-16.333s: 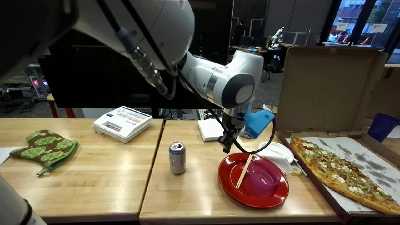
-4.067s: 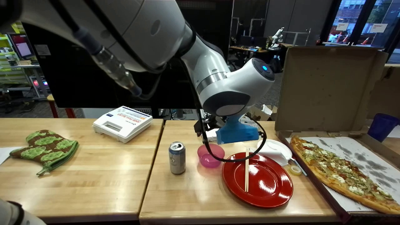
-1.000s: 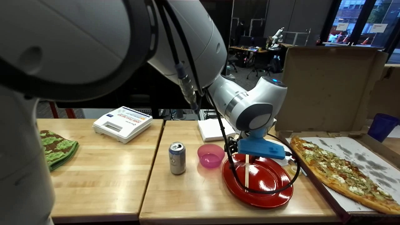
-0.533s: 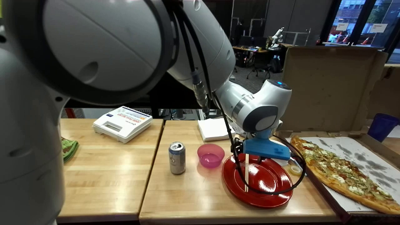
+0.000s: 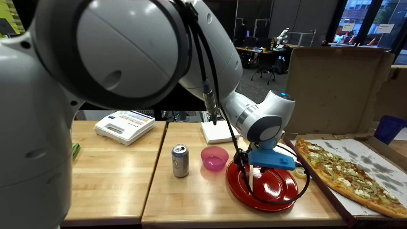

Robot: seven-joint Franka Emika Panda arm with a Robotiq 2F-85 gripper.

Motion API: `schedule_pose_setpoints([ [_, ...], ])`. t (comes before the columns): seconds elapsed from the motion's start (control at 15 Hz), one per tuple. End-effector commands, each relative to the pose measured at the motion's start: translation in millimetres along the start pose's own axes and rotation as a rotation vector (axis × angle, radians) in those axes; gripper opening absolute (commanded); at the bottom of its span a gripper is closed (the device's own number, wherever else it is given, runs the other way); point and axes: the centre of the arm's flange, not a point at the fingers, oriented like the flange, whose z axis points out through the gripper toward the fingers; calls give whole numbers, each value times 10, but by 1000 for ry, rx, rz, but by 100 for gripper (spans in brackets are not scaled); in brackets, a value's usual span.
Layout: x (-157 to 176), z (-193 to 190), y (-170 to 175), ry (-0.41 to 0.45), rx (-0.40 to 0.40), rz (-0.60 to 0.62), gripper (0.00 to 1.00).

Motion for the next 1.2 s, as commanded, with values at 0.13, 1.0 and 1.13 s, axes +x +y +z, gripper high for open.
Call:
schedule_pose_setpoints([
  [0.13,-167,-71,-52,17,-27,-60,100],
  [1.0,-56,-13,-77,26,-94,-79,100],
  [1.13,-32,-16,-82,22,-103,-88,100],
])
